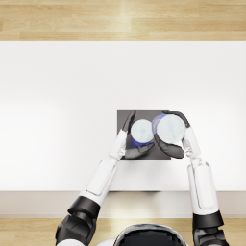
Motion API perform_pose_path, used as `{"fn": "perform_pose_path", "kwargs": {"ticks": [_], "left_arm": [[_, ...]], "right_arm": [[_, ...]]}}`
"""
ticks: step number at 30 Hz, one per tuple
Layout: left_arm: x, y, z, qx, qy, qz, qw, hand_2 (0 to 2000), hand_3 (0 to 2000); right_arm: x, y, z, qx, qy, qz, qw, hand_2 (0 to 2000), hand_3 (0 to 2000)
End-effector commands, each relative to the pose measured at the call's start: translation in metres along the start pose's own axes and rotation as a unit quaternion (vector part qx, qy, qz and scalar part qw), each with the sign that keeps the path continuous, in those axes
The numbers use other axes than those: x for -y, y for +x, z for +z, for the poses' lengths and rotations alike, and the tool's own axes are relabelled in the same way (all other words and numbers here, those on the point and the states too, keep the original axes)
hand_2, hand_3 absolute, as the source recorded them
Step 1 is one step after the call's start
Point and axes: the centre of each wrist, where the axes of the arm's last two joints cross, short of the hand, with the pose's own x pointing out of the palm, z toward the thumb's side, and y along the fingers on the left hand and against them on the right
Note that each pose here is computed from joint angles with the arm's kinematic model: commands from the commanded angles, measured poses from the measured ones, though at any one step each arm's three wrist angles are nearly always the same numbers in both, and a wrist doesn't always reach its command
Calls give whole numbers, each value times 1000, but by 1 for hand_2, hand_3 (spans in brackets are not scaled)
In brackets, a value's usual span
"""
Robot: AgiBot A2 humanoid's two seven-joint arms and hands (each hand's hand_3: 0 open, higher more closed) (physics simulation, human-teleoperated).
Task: Pick up the blue can on the left and place it in the middle, then pick up the blue can on the right and place it on top of the can in the middle
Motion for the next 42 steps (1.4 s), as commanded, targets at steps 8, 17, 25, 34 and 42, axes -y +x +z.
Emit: {"fn": "perform_pose_path", "kwargs": {"ticks": [8,17,25,34,42], "left_arm": [[91,-44,74,18,21,76,997,0,0],[108,-48,66,24,-6,93,995,0,0],[107,-46,62,33,-11,98,995,0,0],[108,-46,63,41,-6,105,994,0,0],[108,-46,70,46,9,112,993,0,0]], "right_arm": [[39,45,15,14,10,25,1000,2000,1520],[39,74,-11,21,150,-19,988,2000,1520],[37,68,-42,26,207,-52,977,2000,1520],[36,64,-34,39,199,-87,975,0,0],[43,61,-2,50,149,-126,980,0,0]]}}
